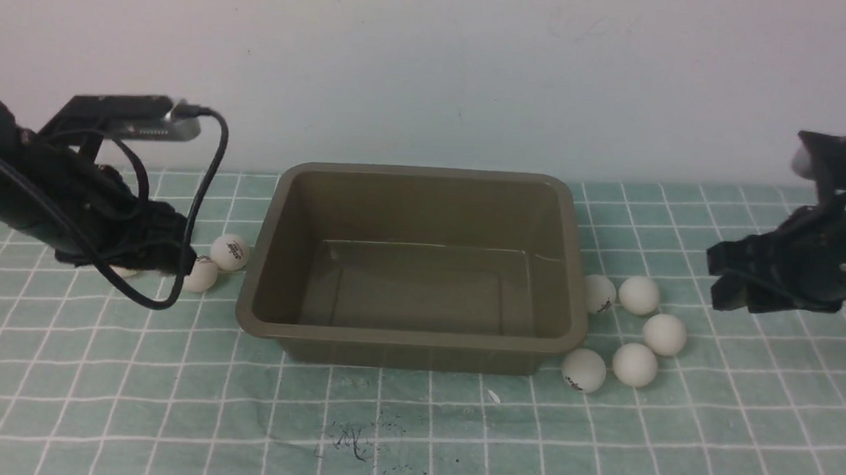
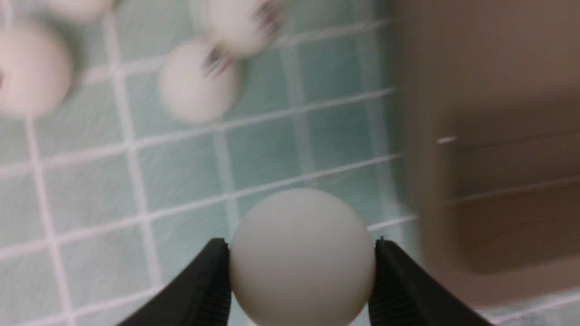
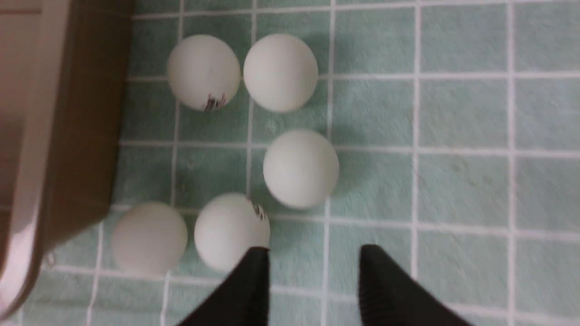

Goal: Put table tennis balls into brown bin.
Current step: 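Drop the ball into the bin, then reach for and grasp a ping pong ball on the table, then release the ping pong ball into the bin and lift the gripper away, then reach for and grasp a ping pong ball on the table beside the basket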

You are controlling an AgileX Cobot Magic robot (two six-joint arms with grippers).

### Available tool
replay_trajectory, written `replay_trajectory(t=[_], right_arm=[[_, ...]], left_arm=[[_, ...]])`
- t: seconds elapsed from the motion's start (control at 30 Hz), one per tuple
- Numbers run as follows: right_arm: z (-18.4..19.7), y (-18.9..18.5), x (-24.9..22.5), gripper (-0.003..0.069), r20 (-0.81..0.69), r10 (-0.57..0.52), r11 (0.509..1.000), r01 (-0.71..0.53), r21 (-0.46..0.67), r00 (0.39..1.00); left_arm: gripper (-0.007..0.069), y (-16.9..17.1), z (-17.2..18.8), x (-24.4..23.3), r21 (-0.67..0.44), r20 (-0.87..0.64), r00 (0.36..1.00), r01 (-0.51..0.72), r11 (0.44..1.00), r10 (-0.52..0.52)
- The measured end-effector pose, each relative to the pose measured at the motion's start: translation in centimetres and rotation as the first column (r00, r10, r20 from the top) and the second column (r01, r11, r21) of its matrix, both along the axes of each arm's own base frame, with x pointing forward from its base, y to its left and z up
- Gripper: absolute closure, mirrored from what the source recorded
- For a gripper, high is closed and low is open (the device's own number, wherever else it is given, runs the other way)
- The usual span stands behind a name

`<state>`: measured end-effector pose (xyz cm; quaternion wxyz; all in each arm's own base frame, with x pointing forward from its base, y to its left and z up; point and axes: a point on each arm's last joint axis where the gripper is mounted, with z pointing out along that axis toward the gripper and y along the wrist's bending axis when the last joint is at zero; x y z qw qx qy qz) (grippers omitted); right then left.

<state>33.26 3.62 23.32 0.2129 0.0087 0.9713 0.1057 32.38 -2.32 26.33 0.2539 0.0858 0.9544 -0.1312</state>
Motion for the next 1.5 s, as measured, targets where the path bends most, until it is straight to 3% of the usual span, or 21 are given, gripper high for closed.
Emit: replay_trajectory(t=[0.13, 0.27, 0.4, 0.47, 0.5, 0.53, 0.57, 0.67, 0.73, 0.83, 0.97, 1.07, 1.2, 1.23, 1.37, 1.43, 1.5], right_arm=[[-2.9, 1.2, 3.3, 0.0177, -0.044, 0.036, 0.999, -0.037, -0.012, 0.998], [-5.4, 1.5, 4.7, 0.0115, -0.096, 0.045, 0.999, -0.047, -0.018, 0.994], [-7.7, 1.6, 5.6, 0.0139, -0.146, 0.047, 0.999, -0.050, -0.021, 0.988], [-8.3, 1.6, 5.7, 0.0190, -0.159, 0.046, 0.998, -0.051, -0.022, 0.986], [-8.6, 1.6, 5.7, 0.0262, -0.166, 0.050, 0.998, -0.056, -0.029, 0.985], [-8.6, 1.6, 5.7, 0.0314, -0.165, 0.053, 0.998, -0.060, -0.034, 0.985], [-8.6, 1.5, 5.7, 0.0312, -0.165, 0.054, 0.998, -0.061, -0.036, 0.985], [-6.5, 0.8, 5.3, 0.0299, -0.144, 0.062, 0.996, -0.070, -0.056, 0.988], [-4.5, 0.6, 4.8, 0.0299, -0.108, 0.058, 0.997, -0.064, -0.051, 0.992], [1.5, 1.5, 3.4, 0.0299, 0.055, 0.053, 0.998, -0.054, 0.022, 0.997], [5.3, 4.9, 2.3, 0.0299, 0.203, 0.152, 0.982, -0.170, 0.077, 0.967], [5.8, 9.0, 2.3, 0.0299, 0.251, 0.271, 0.949, -0.302, 0.095, 0.929], [4.6, 12.6, 3.7, 0.0272, 0.236, 0.369, 0.912, -0.399, 0.096, 0.899], [4.4, 13.0, 4.4, 0.0209, 0.219, 0.389, 0.905, -0.416, 0.093, 0.895], [6.8, 11.8, 4.7, 0.0095, 0.184, 0.417, 0.898, -0.435, 0.069, 0.890], [9.1, 9.6, 4.0, 0.0115, 0.171, 0.408, 0.909, -0.417, 0.018, 0.897], [10.2, 7.0, 3.1, 0.0172, 0.140, 0.365, 0.931, -0.365, -0.024, 0.920]], left_arm=[[0.0279, -4.5, 1.1, -0.3, -0.010, 0.068, 0.991, 0.112, 0.994, -0.111], [0.0270, -6.6, -0.8, 0.6, -0.017, 0.022, 0.989, 0.146, 0.989, -0.146], [0.0136, -7.7, -2.8, 2.4, -0.030, -0.057, 0.987, 0.149, 0.988, -0.150], [0.0100, -7.7, -2.4, 3.0, -0.032, -0.067, 0.987, 0.145, 0.989, -0.146], [0.0095, -7.4, -1.3, 3.4, -0.021, -0.067, 0.988, 0.138, 0.990, -0.139], [0.0108, -6.8, -0.3, 3.7, -0.006, -0.060, 0.990, 0.125, 0.992, -0.125], [0.0120, -6.8, 0.0, 3.8, -0.002, -0.058, 0.991, 0.125, 0.992, -0.124], [0.0438, -1.3, 4.6, 4.5, 0.111, 0.005, 0.999, -0.034, 0.993, 0.034], [0.0537, 1.5, 5.3, 4.4, 0.138, 0.011, 0.993, -0.119, 0.983, 0.118], [0.0615, 6.0, 4.5, 4.4, 0.174, -0.029, 0.971, -0.229, 0.958, 0.237], [0.0619, 7.6, 1.8, 5.5, 0.195, -0.095, 0.966, -0.220, 0.956, 0.241], [0.0571, 7.8, -0.8, 6.9, 0.203, -0.116, 0.973, -0.175, 0.964, 0.201], [0.0398, 7.9, -4.0, 8.8, 0.183, -0.099, 0.975, -0.178, 0.967, 0.198], [0.0304, 8.0, -5.0, 9.4, 0.180, -0.092, 0.974, -0.186, 0.966, 0.205], [0.0134, 8.2, -7.5, 10.5, 0.180, -0.084, 0.972, -0.201, 0.963, 0.219], [0.0083, 8.3, -9.2, 11.0, 0.182, -0.088, 0.970, -0.206, 0.961, 0.225], [0.0091, 8.4, -10.5, 11.3, 0.185, -0.098, 0.969, -0.208, 0.961, 0.228]])
